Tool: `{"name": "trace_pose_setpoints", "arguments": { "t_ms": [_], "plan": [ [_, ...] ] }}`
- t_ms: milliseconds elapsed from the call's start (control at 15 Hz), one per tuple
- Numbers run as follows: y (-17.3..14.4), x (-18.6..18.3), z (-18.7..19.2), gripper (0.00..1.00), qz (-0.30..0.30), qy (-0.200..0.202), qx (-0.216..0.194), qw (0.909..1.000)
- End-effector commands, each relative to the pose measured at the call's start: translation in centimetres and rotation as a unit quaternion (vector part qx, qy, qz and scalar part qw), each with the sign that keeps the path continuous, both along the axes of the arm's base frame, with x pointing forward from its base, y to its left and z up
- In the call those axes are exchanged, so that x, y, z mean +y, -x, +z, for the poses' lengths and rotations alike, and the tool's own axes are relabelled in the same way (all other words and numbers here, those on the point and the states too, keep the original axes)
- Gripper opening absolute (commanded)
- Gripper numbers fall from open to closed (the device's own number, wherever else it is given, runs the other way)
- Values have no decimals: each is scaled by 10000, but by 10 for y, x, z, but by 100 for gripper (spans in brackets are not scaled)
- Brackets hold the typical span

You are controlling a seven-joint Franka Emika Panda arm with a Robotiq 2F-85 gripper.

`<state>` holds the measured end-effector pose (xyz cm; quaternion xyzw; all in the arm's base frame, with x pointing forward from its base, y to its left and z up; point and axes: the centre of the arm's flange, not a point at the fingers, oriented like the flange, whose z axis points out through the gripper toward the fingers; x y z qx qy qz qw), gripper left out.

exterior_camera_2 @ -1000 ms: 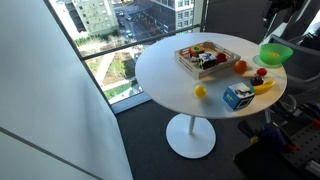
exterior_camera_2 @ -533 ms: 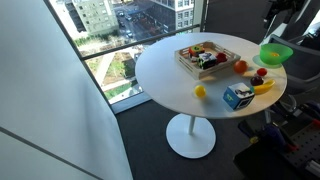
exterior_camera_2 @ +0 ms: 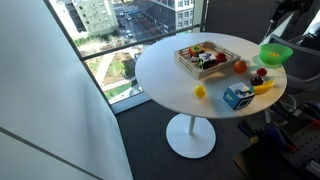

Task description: Move the toy peach from the bowl to the table

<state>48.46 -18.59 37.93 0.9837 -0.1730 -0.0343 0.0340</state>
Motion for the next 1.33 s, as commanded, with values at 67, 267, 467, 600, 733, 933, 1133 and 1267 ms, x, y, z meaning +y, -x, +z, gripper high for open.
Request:
{"name": "trace_pose_setpoints", "arguments": {
  "t_ms": [67,267,467,600,733,933,1133,1267],
  "plan": [
    [-10,-27,-4,100,-136,-7,-46,9999],
    [-14,-40,-11,100,-239,20,-78,9997],
    [-19,-51,-22,100,-285,71,-126,9995],
    [-22,-58,-32,100,-307,88,-110,9994],
    [-23,-65,-42,100,-344,97,-66,9993],
    [-22,-76,-55,100,-427,94,4,9990],
    [-17,-89,-67,100,-546,41,81,9985],
    [-14,-98,-75,100,-633,-15,117,9979]
  ]
}}
